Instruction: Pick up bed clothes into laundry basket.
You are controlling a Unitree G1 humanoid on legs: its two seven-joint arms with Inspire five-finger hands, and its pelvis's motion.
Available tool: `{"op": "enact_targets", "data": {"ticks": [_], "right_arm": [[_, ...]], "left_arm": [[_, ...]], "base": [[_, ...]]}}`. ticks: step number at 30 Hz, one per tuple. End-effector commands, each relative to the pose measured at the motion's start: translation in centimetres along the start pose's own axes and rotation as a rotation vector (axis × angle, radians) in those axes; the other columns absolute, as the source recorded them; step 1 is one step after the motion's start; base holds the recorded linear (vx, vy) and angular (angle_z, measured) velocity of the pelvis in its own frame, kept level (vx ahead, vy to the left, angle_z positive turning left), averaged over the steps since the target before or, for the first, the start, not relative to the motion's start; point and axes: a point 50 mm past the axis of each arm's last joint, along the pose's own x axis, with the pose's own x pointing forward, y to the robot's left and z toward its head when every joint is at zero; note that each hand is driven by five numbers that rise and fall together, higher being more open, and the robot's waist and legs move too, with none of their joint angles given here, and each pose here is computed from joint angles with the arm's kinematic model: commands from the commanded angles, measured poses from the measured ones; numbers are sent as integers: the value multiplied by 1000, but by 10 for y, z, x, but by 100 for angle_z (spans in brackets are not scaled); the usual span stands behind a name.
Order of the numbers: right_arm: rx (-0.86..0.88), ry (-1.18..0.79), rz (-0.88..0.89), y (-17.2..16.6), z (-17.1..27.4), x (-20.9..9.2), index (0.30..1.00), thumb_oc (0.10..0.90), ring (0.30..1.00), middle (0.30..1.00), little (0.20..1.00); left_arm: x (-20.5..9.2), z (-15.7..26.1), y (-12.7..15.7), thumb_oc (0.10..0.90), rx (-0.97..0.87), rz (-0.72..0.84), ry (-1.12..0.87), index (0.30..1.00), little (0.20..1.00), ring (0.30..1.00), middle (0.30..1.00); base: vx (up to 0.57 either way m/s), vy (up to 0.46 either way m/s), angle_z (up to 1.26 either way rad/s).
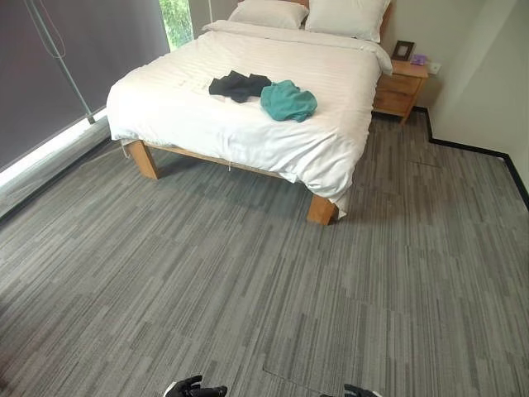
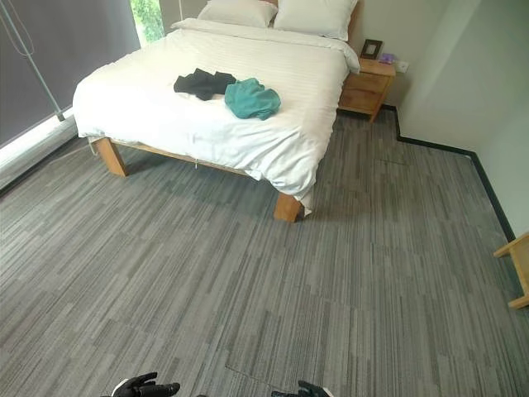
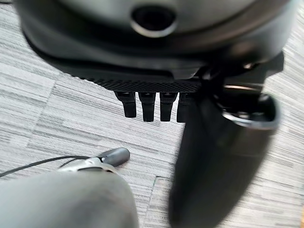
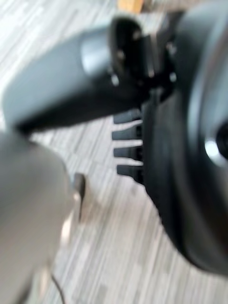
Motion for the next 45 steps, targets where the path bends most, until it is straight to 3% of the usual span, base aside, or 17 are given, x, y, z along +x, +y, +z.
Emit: {"op": "enact_targets", "data": {"ticks": [1,4,8,14,17,20,25,29,36,45], "right_arm": [[2,12,-1,-3,-4,-1,900,800,900,900,900],[81,-43,-28,-10,10,1,900,800,900,900,900],[351,-345,-116,-34,72,-4,900,800,900,900,900],[449,-801,-156,-60,164,-47,900,800,900,900,900],[413,-1024,-100,-55,197,-79,900,800,900,900,900],[358,-1108,-49,-48,208,-92,900,800,900,900,900],[249,-1082,-60,-36,200,-89,900,800,900,900,900],[327,-1094,-80,-35,189,-92,900,800,900,900,900],[283,-1138,-100,-52,185,-104,900,800,900,900,900],[254,-1199,-40,-44,196,-113,900,800,900,900,900]], "left_arm": [[4,32,-14,800,-13,-31,-106,900,900,900,900],[4,43,-13,800,-6,-28,-151,900,900,900,900],[-1,87,5,800,-214,37,-349,900,900,900,900],[-41,176,18,800,-601,-7,-776,900,900,900,900],[-77,212,17,800,-525,-45,-1004,900,900,900,900],[-89,220,16,800,-497,-77,-1075,900,900,900,900],[-94,219,14,800,-574,-88,-1108,900,900,900,900],[-96,211,20,800,-638,-48,-1124,900,900,900,900],[-108,203,47,800,-469,98,-1178,900,900,900,900],[-115,216,35,800,-443,21,-1231,900,900,900,900]], "base": [[30,13,-4],[46,15,-9],[11,11,-4],[6,5,-4],[0,0,0],[8,-3,1],[17,-3,2],[0,0,0],[9,5,-1],[0,0,0]]}}
